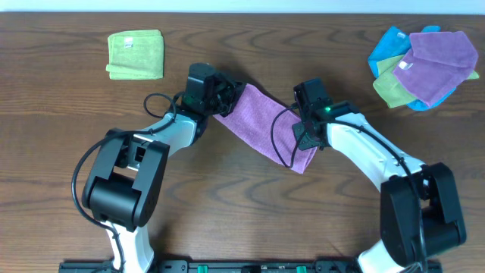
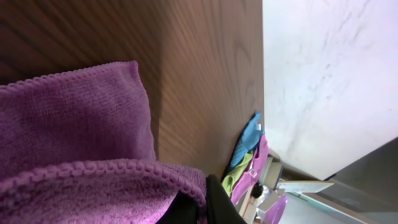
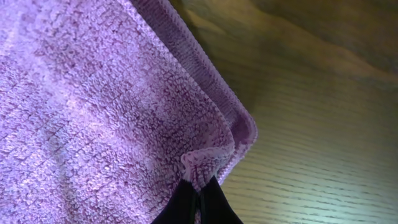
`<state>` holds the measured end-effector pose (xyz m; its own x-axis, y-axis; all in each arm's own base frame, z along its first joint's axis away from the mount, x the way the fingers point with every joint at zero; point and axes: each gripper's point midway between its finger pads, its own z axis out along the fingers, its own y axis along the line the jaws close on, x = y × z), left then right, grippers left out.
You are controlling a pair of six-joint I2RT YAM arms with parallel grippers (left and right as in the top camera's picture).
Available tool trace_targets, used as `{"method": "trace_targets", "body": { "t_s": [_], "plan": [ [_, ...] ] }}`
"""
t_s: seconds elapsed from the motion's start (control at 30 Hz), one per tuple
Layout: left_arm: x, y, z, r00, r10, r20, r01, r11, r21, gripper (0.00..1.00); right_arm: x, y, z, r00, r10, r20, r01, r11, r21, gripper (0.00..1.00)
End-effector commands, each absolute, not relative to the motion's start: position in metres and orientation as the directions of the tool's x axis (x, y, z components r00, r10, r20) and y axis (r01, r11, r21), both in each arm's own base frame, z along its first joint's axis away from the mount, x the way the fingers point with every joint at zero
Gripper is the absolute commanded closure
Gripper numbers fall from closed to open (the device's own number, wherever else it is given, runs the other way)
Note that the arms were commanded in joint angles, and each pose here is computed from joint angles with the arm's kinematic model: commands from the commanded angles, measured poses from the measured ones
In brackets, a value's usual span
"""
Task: Fold the cloth
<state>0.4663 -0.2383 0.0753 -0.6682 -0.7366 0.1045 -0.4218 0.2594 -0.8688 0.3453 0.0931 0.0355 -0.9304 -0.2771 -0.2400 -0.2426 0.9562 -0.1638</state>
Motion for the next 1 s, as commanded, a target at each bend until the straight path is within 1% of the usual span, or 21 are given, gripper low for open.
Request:
{"method": "trace_targets", "body": {
  "t_s": [0.0, 0.1, 0.3, 0.6, 0.97],
  "plan": [
    [0.469, -0.237, 0.071, -0.67, -0.738, 0.082, -0.422, 0.287, -0.86, 0.94, 0.352, 0.088, 0.047, -0.929, -0.246, -0.275, -0.202, 0.963, -0.179, 0.98],
    [0.465, -0.233, 0.062, -0.659, -0.747, 0.089, -0.457, 0.304, -0.836, 0.93, 0.352, 0.081, 0.048, -0.932, -0.24, -0.273, -0.188, 0.961, -0.204, 0.99],
    [0.465, -0.229, 0.058, -0.656, -0.753, 0.058, -0.453, 0.331, -0.828, 0.93, 0.355, 0.069, 0.048, -0.935, -0.231, -0.268, -0.171, 0.958, -0.229, 0.98],
    [0.463, -0.227, 0.053, -0.656, -0.753, 0.049, -0.461, 0.349, -0.816, 0.92, 0.369, 0.07, 0.052, -0.916, -0.236, -0.325, -0.168, 0.96, -0.225, 0.98],
    [0.455, -0.237, 0.04, -0.67, -0.74, 0.057, -0.478, 0.371, -0.797, 0.9, 0.364, 0.061, 0.047, -0.925, -0.224, -0.306, -0.155, 0.96, -0.233, 0.99]
  ]
}}
